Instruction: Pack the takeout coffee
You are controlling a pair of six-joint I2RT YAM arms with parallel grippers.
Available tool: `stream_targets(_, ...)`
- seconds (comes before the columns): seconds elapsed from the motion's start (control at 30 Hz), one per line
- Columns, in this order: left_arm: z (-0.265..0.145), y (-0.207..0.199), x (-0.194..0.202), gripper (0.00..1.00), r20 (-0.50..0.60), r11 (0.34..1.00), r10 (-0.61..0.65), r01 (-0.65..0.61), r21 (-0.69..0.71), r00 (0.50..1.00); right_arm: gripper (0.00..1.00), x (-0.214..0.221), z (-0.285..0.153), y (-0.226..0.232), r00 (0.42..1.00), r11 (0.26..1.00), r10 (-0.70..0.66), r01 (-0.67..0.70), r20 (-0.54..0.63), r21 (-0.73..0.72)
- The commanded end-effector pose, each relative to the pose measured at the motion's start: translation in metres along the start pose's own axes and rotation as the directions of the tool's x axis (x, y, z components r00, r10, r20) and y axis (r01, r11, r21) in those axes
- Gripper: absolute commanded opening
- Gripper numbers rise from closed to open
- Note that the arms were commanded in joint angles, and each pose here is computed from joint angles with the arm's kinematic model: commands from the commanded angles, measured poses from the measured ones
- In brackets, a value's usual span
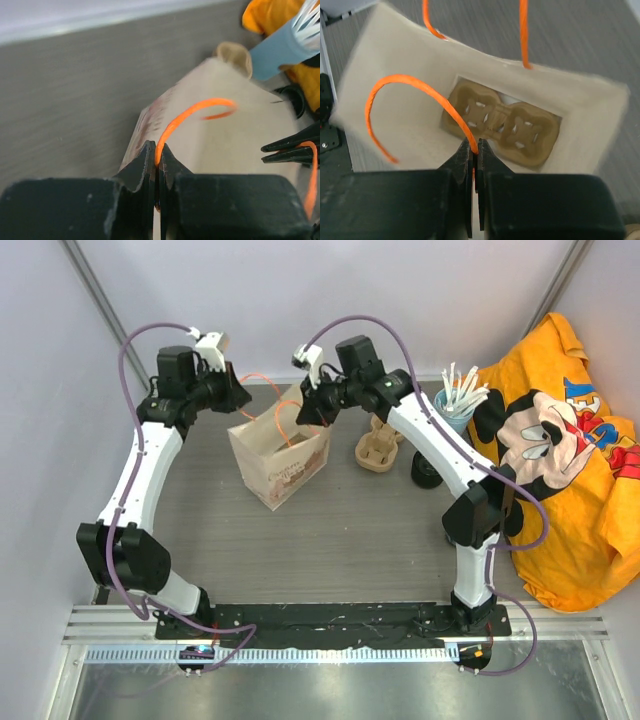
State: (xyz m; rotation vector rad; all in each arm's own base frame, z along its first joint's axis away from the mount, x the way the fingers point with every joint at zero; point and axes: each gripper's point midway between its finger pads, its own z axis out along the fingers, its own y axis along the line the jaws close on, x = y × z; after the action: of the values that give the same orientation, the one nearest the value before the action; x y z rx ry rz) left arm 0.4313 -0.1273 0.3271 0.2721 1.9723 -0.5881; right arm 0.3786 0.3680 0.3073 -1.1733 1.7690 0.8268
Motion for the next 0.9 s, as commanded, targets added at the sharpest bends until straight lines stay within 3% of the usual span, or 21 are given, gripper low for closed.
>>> stream_targets(0.0,-0.009,-0.001,-0.014,0.04,0.063,0.999,0.045,-0.045,-0.005,0.997,0.01,-0.019,-0.007,0.005,0.998,0.999,-0.035,0.035,0.056,0.006)
stream_targets(0.3,-0.014,-0.009,-0.042,0.12,0.110,0.998,0.057,-0.060,0.018,0.992,0.04,-0.043,-0.016,0.007,0.993,0.998,-0.057,0.056,0.101,0.014)
stream_targets(0.4,-0.015,-0.009,-0.043,0.14,0.112,0.998,0.059,-0.062,0.016,0.992,0.20,-0.043,-0.018,0.007,0.993,0.998,-0.061,0.060,0.101,0.015)
stream_targets(0.43,-0.014,-0.009,-0.042,0.14,0.111,0.998,0.060,-0.062,0.016,0.992,0.30,-0.045,-0.019,0.008,0.993,0.998,-0.063,0.062,0.103,0.013)
stream_targets(0.5,-0.015,-0.009,-0.043,0.14,0.112,0.998,0.061,-0.063,0.016,0.992,0.38,-0.048,-0.021,0.009,0.991,0.997,-0.072,0.071,0.110,0.014)
stream_targets(0.7,-0.015,-0.010,-0.046,0.14,0.119,0.998,0.063,-0.065,0.017,0.991,0.85,-0.057,-0.033,0.015,0.988,0.995,-0.103,0.103,0.113,0.008)
stream_targets(0.77,-0.016,-0.010,-0.047,0.13,0.122,0.998,0.062,-0.065,0.016,0.991,0.95,-0.059,-0.038,0.018,0.987,0.994,-0.113,0.113,0.111,0.005)
stream_targets(0.87,-0.017,-0.011,-0.050,0.08,0.128,0.998,0.066,-0.068,0.016,0.990,1.00,-0.063,-0.048,0.023,0.986,0.992,-0.126,0.125,0.113,0.010)
